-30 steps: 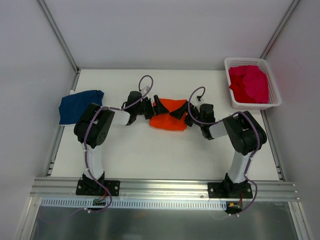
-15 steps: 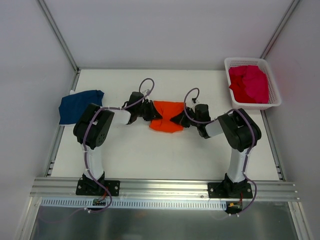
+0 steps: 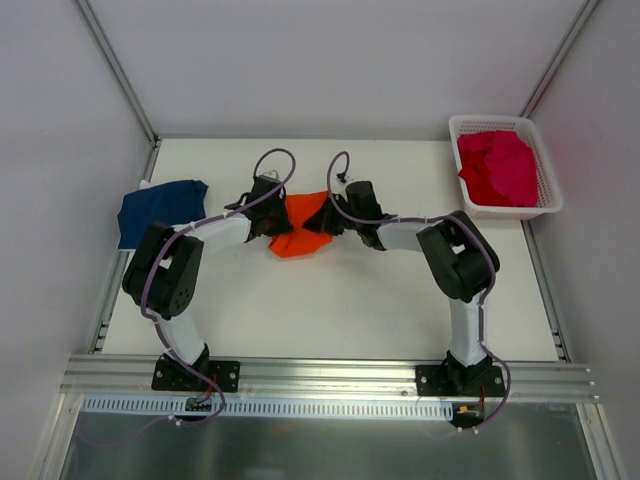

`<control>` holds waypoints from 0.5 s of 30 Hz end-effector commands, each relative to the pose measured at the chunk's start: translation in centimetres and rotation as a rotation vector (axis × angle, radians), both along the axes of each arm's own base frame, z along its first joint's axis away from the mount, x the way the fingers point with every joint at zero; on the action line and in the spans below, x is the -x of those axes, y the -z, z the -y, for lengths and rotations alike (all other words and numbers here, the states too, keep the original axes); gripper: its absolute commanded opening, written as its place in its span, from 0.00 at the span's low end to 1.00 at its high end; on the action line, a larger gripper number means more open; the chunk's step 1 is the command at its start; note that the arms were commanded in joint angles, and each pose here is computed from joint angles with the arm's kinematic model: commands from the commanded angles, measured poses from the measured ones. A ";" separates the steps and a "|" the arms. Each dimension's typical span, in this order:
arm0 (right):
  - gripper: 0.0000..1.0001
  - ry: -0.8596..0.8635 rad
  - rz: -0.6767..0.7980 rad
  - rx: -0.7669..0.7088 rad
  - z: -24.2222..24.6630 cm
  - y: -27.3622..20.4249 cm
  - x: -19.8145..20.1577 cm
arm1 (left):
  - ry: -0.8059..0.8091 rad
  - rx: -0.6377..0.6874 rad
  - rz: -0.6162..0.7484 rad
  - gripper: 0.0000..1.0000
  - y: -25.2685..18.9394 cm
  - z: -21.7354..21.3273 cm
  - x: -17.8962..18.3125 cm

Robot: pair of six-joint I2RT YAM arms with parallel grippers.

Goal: Fold and stack the t-shirts
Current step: Neatly place the folded tshirt to the corner

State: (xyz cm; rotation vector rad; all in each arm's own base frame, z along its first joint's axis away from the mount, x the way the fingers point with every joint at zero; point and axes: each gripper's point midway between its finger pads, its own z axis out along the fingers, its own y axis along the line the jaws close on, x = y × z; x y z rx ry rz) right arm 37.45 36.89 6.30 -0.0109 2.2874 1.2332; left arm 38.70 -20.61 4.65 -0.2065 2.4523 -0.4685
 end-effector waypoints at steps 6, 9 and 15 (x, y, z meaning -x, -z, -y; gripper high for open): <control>0.00 -0.192 0.117 0.019 -9.6 -6.8 0.1 | -0.198 -0.274 0.118 0.00 -6.5 -8.7 -2.3; 0.00 -0.224 0.116 0.025 -11.9 -6.8 -0.1 | -0.265 -0.342 0.149 0.00 -8.2 -11.1 -2.7; 0.01 -0.262 0.104 0.024 -15.1 -6.0 -0.3 | -0.326 -0.426 0.147 0.00 -9.5 -14.7 -2.9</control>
